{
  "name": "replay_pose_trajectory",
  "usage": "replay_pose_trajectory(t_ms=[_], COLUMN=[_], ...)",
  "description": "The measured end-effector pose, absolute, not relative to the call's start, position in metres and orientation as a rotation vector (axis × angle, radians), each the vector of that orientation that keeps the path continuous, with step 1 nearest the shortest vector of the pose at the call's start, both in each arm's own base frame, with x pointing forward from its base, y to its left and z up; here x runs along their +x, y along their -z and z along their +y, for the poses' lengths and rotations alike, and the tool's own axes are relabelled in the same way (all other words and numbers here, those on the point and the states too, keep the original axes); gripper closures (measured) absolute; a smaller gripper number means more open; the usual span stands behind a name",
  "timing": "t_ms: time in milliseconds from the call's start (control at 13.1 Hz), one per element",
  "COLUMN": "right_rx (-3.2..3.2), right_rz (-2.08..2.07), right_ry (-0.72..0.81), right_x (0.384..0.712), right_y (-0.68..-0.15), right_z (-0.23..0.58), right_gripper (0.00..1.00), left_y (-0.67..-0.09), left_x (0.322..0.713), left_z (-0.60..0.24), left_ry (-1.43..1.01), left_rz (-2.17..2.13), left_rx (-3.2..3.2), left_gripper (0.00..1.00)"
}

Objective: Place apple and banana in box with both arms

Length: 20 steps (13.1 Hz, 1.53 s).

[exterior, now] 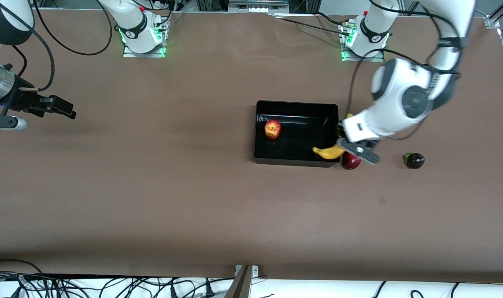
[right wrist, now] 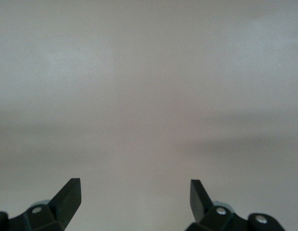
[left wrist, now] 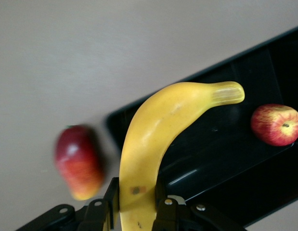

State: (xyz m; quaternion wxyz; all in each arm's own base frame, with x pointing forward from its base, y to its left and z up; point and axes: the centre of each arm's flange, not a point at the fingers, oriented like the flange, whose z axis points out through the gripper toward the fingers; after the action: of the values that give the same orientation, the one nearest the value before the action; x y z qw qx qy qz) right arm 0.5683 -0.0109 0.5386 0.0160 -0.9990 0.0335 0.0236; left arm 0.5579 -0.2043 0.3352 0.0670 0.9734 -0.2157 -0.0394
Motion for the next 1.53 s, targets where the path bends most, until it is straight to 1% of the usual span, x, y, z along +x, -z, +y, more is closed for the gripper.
replay_pose_trajectory(t_ms=[153,306,613,1072,1149,1302,1378,1455,1532], right_rx=[-3.107,-3.107,-3.107,-3.107,-3.107,-3.107,-3.107,-3.107,-3.107], right_rz=[0.104,0.104,0.104,0.104,0.104,0.103,0.103,0.102,0.102], right_ry=[-0.074,-0.076,-0.078,-0.08,-0.08,-0.08,-0.08,-0.08,-0.08], right_x=[0.568,0.568,0.568,0.569,0.569,0.569,0.569,0.569,0.569], right_y=[-0.539,-0.538,-0.537,-0.537,-0.537,-0.537,-0.537,-0.537,-0.537], right_z=[-0.011,-0.011,-0.011,-0.011,-0.011,-0.011,-0.011,-0.011,-0.011], right_gripper=[0.0,0.0,0.0,0.0,0.0,0.0,0.0,0.0,0.0], left_y=[-0.311,-0.288,-0.253,-0.226,-0.221,-0.219,-0.222,-0.231,-0.246], left_x=[0.538,0.528,0.528,0.522,0.521,0.521,0.523,0.526,0.532], left_z=[-0.227,-0.24,-0.25,-0.247,-0.247,-0.247,-0.248,-0.248,-0.246], left_ry=[0.111,0.093,0.065,0.124,0.136,0.142,0.127,0.097,0.056], left_rz=[-0.622,-0.631,-0.659,-0.728,-0.727,-0.725,-0.725,-0.721,-0.708], left_rx=[2.951,2.955,2.961,2.988,2.989,2.99,2.989,2.988,2.988], left_gripper=[0.67,0.67,0.67,0.67,0.62,0.42,0.34,0.23,0.15])
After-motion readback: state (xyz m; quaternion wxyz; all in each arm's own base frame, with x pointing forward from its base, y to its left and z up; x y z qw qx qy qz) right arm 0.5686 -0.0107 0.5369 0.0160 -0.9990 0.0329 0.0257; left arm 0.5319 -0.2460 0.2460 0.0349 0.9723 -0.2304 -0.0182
